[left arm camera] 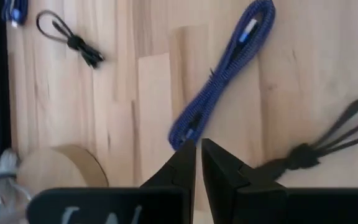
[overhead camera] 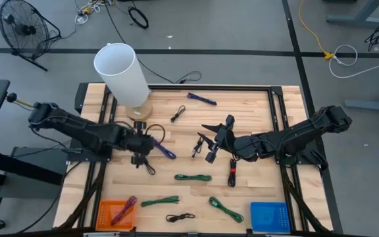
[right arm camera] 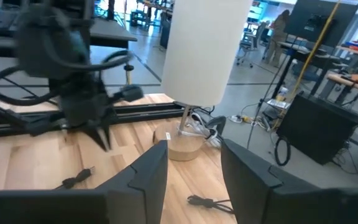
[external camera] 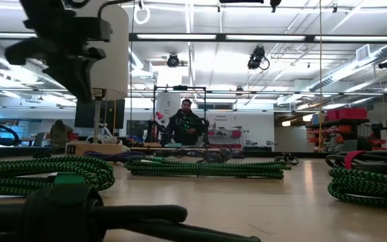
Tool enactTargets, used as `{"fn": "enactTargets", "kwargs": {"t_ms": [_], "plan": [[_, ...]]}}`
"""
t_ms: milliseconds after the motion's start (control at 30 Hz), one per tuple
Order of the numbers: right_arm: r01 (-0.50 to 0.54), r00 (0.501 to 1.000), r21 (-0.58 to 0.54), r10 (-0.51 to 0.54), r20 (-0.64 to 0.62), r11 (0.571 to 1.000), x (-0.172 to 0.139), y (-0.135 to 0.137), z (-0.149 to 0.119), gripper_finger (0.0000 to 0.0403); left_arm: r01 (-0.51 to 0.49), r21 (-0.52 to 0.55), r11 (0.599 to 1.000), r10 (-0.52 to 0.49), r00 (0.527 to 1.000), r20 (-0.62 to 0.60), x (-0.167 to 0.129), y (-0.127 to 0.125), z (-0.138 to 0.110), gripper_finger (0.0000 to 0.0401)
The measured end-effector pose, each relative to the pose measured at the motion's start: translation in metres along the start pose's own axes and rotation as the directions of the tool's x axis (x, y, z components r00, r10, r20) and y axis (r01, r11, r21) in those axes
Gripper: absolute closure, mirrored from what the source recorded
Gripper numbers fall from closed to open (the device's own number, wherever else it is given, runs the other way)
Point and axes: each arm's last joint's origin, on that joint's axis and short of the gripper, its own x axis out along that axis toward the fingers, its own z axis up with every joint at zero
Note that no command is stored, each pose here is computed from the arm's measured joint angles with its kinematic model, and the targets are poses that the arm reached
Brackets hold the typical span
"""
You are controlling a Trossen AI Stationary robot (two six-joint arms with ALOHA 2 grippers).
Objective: Pick & Place USB Port
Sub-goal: Put the bottom blue patterned charger cable into the orange bin
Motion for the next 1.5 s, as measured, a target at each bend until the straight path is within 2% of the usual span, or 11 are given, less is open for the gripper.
{"fn": "enactTargets", "kwargs": {"t_ms": [133, 267, 500, 733, 1067, 1333, 1400, 1500], "plan": [[-0.006, 1.0, 0.002, 0.006, 0.002, 1.0, 0.0, 0.0, 0.0, 0.0253, -0.012, 0.027, 1.0, 0.01, 0.998, 0.059, 0.005, 0.012, 0.007, 0.0368], [-0.005, 1.0, 0.002, 0.005, 0.002, 1.0, 0.0, 0.0, 0.0, 0.0253, 0.005, 0.021, 1.0, -0.006, 0.997, 0.08, 0.012, 0.019, 0.012, 0.0348], [-0.005, 1.0, 0.002, 0.005, 0.002, 1.0, 0.0, 0.0, 0.0, 0.0253, 0.071, 0.017, 0.997, -0.071, 0.997, 0.001, 0.041, 0.016, 0.017, 0.0288], [-0.005, 1.0, 0.002, 0.005, 0.002, 1.0, 0.0, 0.0, 0.0, 0.0253, 0.075, 0.038, 0.996, -0.073, 0.996, -0.054, 0.075, 0.004, 0.024, 0.0238], [-0.005, 1.0, 0.001, 0.005, 0.001, 1.0, 0.0, 0.0, 0.0, 0.0253, 0.099, 0.052, 0.994, -0.091, 0.985, -0.144, 0.104, -0.007, 0.021, 0.0209], [-0.005, 1.0, 0.0, 0.005, 0.0, 1.0, 0.0, 0.0, 0.0, 0.0253, 0.159, 0.042, 0.986, -0.151, 0.977, -0.148, 0.109, -0.011, 0.022, 0.0219], [-0.005, 1.0, 0.0, 0.005, 0.0, 1.0, 0.0, 0.0, 0.0, 0.0253, 0.166, 0.042, 0.985, -0.158, 0.976, -0.15, 0.109, -0.011, 0.021, 0.0248], [-0.005, 1.0, -0.001, 0.005, 0.0, 1.0, 0.0, 0.0, 0.0, 0.0253, 0.187, 0.021, 0.982, -0.181, 0.97, -0.159, 0.109, -0.012, 0.02, 0.033]]}}
